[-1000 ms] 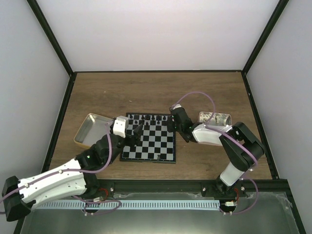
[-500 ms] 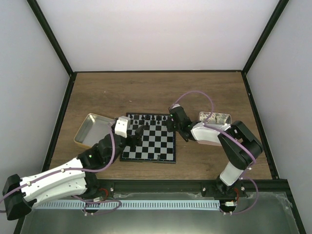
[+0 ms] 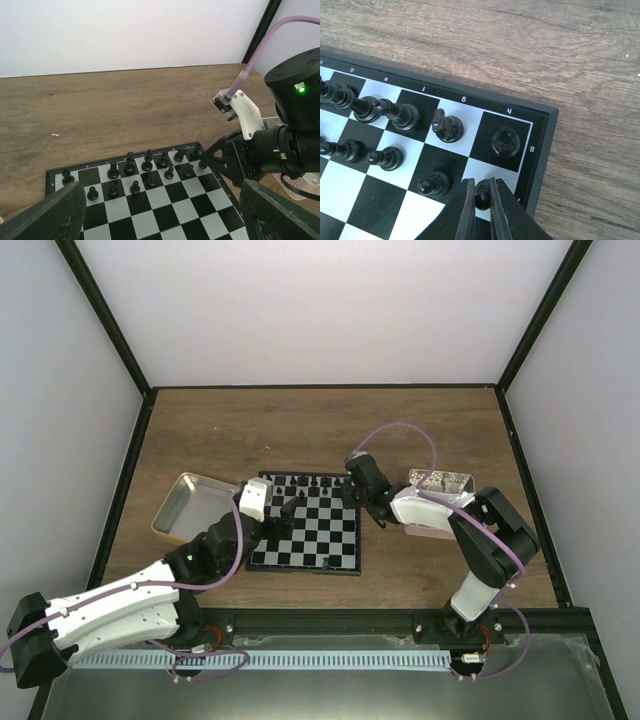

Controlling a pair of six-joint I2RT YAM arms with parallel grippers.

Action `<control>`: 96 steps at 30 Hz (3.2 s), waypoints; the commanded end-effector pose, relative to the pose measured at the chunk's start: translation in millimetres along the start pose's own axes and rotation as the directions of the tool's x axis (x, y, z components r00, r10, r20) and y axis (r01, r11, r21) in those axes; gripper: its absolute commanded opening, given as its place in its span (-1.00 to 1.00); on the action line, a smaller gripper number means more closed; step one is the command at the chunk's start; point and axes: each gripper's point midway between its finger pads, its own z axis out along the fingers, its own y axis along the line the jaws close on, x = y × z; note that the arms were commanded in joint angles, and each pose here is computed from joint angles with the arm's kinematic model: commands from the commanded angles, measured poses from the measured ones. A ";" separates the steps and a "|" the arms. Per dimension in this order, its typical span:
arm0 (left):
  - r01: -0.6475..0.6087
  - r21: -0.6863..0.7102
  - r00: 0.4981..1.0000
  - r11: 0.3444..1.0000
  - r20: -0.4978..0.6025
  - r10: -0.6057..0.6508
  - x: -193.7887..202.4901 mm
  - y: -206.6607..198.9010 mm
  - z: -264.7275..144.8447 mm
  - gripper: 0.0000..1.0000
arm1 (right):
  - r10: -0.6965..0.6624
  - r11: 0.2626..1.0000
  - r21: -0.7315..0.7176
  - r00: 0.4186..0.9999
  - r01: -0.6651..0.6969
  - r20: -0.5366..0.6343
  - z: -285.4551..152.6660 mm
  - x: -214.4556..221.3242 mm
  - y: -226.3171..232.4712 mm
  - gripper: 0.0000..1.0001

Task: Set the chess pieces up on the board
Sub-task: Place the chess piece on the chessboard, then pick up the chess piece from the chessboard.

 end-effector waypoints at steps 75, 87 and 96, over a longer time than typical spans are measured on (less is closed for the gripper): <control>0.194 -0.325 0.977 0.926 0.147 -0.153 -29.5 77.7 -45.6 0.83 | 0.216 0.976 0.122 0.886 -0.182 -0.410 -81.1 132.3 124.1 -0.67; 0.181 -0.215 0.983 0.960 0.011 -0.183 11.7 54.7 -26.1 0.90 | 0.361 0.913 -0.131 0.914 -0.387 -0.186 -89.9 42.5 132.1 -0.68; 0.294 0.235 0.948 0.926 0.056 -0.314 -9.4 -13.4 -30.6 0.90 | 0.600 0.699 -0.457 0.799 -0.550 -0.044 -152.1 -57.3 138.7 -0.67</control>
